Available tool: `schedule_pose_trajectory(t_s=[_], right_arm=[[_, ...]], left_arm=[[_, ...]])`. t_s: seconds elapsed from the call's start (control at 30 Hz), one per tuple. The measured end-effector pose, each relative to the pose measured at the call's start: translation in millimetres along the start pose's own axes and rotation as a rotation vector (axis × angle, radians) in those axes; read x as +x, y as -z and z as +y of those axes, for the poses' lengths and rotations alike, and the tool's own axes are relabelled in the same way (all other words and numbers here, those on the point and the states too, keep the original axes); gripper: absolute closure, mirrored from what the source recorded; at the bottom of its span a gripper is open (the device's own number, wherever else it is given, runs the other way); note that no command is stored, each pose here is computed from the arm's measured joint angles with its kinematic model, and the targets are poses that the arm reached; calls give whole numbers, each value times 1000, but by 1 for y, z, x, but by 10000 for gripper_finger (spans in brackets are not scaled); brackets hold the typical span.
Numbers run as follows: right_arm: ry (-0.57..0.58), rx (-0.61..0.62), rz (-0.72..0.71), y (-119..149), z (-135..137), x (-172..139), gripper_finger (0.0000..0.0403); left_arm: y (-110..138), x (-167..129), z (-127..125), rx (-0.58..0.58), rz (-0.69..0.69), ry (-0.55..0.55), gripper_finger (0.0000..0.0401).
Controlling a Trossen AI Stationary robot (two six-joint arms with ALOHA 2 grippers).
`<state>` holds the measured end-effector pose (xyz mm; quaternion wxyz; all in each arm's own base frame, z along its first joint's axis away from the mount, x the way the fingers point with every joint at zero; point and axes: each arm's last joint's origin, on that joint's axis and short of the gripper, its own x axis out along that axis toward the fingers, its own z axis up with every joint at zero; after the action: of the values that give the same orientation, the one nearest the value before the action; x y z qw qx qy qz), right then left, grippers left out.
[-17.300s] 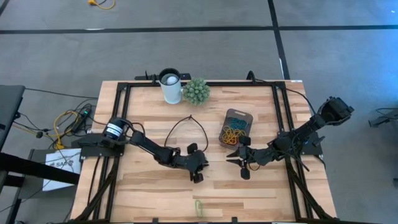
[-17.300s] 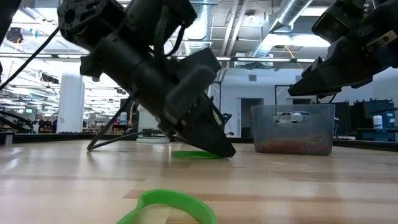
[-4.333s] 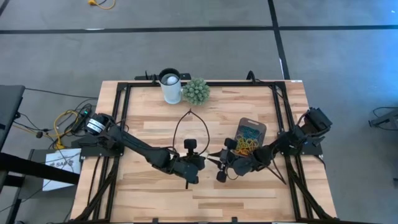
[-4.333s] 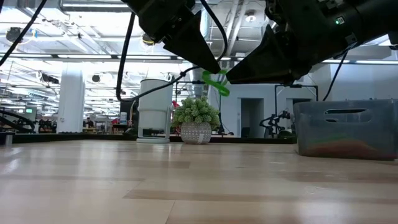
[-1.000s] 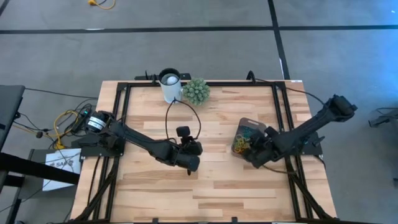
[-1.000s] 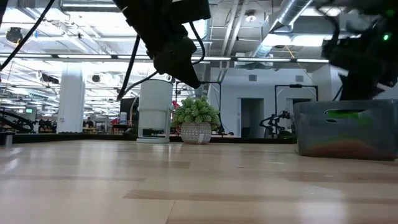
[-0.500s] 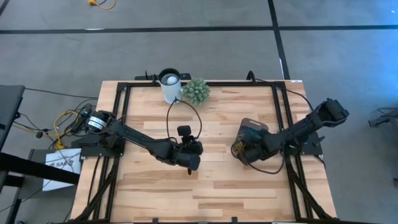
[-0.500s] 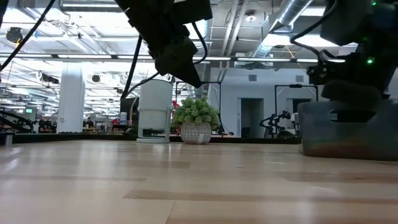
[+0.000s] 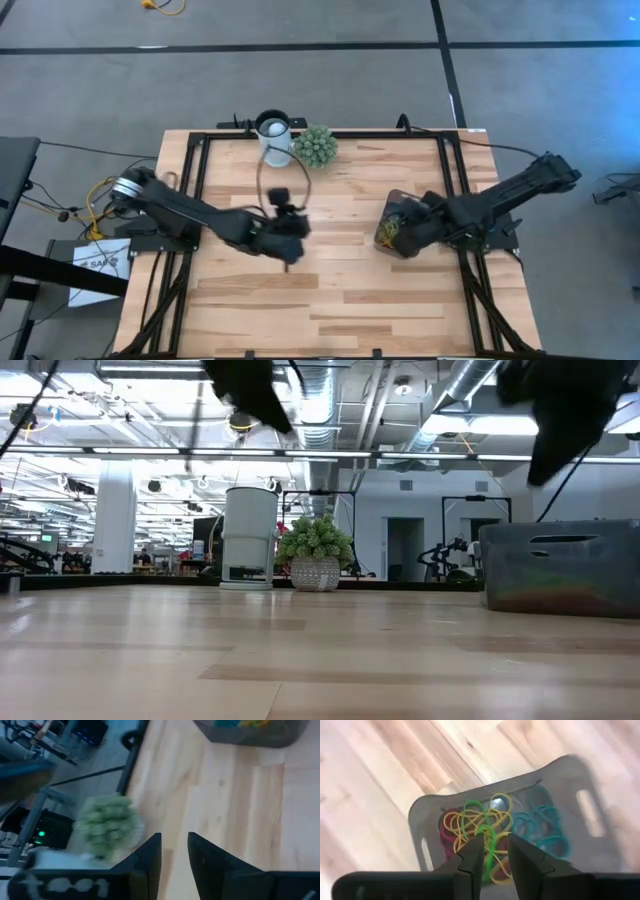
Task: Pick and place items into bin
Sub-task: Return to Home Position
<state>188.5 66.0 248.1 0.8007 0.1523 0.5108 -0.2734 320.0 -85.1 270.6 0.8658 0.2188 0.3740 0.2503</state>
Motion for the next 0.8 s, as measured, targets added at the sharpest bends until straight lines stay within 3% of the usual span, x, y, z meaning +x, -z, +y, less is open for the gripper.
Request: schedule_pose_trajectory(t_s=[0.13, 0.23, 0.3, 0.4, 0.53, 0.67, 0.8], right_arm=[[-91, -87, -56, -6, -13, -43, 321], [-167, -178, -114, -7, -25, -69, 321], [-207, -142, -149, -6, -32, -79, 321], [-239, -172, -193, 1, -41, -87, 321], [-239, -250, -332, 6, -60, -101, 321], [-425, -258, -541, 13, -72, -109, 321], [-766, -419, -831, 37, -62, -78, 321]], left_arm=[[7, -47, 47, -31, -41, -2, 315], [20, -83, 82, -74, -78, 61, 315], [34, -103, 105, -85, -92, 126, 315], [61, -128, 136, -236, -73, 231, 315], [100, -149, 168, -380, -94, 241, 315], [136, -156, 173, -472, -246, 420, 315], [163, -130, 131, -457, -589, 650, 315]])
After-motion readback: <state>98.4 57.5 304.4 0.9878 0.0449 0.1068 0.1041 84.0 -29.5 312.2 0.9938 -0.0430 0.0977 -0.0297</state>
